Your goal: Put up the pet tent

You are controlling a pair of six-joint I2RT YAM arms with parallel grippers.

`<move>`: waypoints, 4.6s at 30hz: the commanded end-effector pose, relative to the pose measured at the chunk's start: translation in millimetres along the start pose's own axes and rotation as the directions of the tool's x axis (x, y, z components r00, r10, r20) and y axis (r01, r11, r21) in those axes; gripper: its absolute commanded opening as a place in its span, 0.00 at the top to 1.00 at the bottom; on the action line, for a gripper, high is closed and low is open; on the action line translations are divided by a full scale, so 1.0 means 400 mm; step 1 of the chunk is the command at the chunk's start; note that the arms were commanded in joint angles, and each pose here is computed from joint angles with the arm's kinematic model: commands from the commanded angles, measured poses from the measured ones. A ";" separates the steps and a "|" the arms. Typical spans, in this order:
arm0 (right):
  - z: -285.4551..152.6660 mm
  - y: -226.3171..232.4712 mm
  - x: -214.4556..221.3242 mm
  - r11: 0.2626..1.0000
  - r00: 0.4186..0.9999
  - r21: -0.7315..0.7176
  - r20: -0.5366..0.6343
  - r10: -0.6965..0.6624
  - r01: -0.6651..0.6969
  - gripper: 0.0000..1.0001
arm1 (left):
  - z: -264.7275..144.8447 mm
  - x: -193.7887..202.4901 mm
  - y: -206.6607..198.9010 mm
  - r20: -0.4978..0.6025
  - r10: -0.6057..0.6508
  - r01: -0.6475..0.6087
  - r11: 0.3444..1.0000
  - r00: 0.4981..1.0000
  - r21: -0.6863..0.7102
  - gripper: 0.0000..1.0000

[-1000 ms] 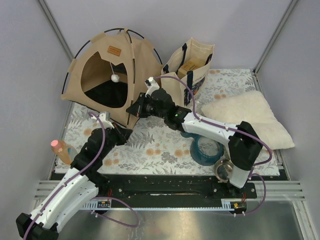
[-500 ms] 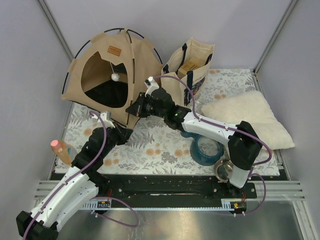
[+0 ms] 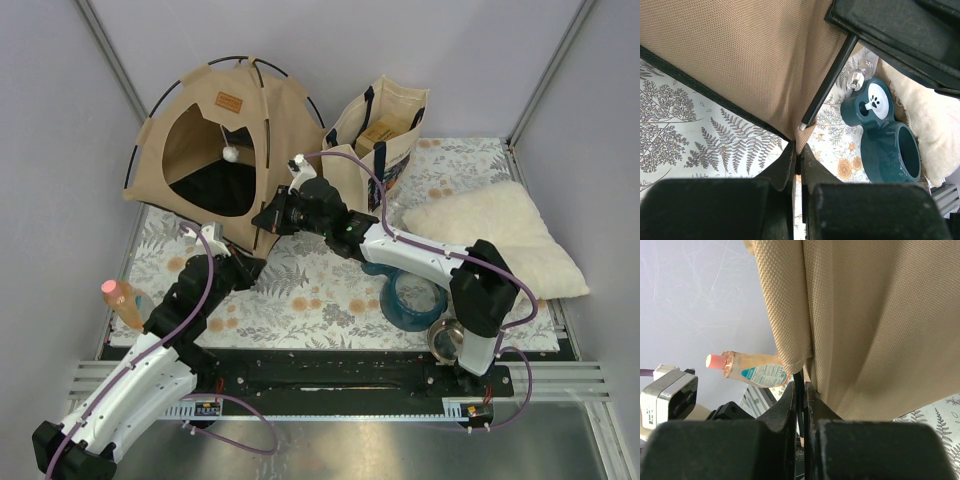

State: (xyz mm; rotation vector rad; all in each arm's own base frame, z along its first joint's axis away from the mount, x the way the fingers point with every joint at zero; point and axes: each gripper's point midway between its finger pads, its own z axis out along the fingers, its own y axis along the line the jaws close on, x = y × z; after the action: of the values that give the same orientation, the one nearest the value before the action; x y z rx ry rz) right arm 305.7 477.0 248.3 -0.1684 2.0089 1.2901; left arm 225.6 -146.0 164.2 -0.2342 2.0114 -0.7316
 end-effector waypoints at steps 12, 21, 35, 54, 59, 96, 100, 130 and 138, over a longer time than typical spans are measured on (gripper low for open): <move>-0.043 -0.065 -0.282 0.995 0.933 0.099 0.358 -0.050 0.015 1.00 | -0.046 0.141 0.043 -0.249 0.032 -0.043 0.998 0.968 -0.038 1.00; -0.050 -0.046 -0.241 0.997 0.954 0.040 0.291 -0.072 0.063 1.00 | -0.044 0.125 0.047 -0.230 0.033 -0.048 0.997 0.973 -0.059 1.00; -0.044 0.008 -0.182 0.993 0.982 -0.111 0.189 -0.018 0.039 1.00 | -0.030 0.107 0.033 -0.234 0.056 -0.072 0.996 0.971 -0.058 1.00; -0.048 -0.066 -0.234 0.992 0.955 0.078 0.271 -0.119 0.101 1.00 | -0.037 0.103 0.028 -0.230 0.064 -0.078 0.996 0.971 -0.049 1.00; -0.045 -0.030 -0.231 0.993 0.960 0.013 0.255 -0.114 0.115 1.00 | -0.037 0.100 0.026 -0.227 0.063 -0.076 0.996 0.972 -0.048 1.00; -0.013 0.016 -0.120 0.983 0.986 -0.137 0.128 -0.103 0.120 1.00 | -0.045 0.036 -0.106 -0.151 0.207 -0.175 0.963 0.967 0.204 1.00; -0.012 0.018 -0.126 0.985 0.986 -0.119 0.130 -0.105 0.121 1.00 | -0.038 0.037 -0.095 -0.153 0.213 -0.185 0.966 0.965 0.181 1.00; -0.029 -0.084 0.032 0.953 0.952 -0.032 -0.044 -0.302 0.301 1.00 | -0.036 -0.098 -0.156 0.010 0.286 -0.284 0.943 0.958 0.173 0.78; -0.051 -0.162 0.062 0.927 0.927 0.059 -0.094 -0.364 0.370 1.00 | -0.086 -0.149 -0.102 0.100 0.266 -0.271 0.962 0.959 0.043 0.43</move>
State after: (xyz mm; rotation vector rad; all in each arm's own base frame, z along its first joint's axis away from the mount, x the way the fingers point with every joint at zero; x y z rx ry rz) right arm 299.0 449.8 193.9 -0.5312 1.9849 1.0944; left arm 221.1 -154.5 209.6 0.1048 1.9942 -0.6302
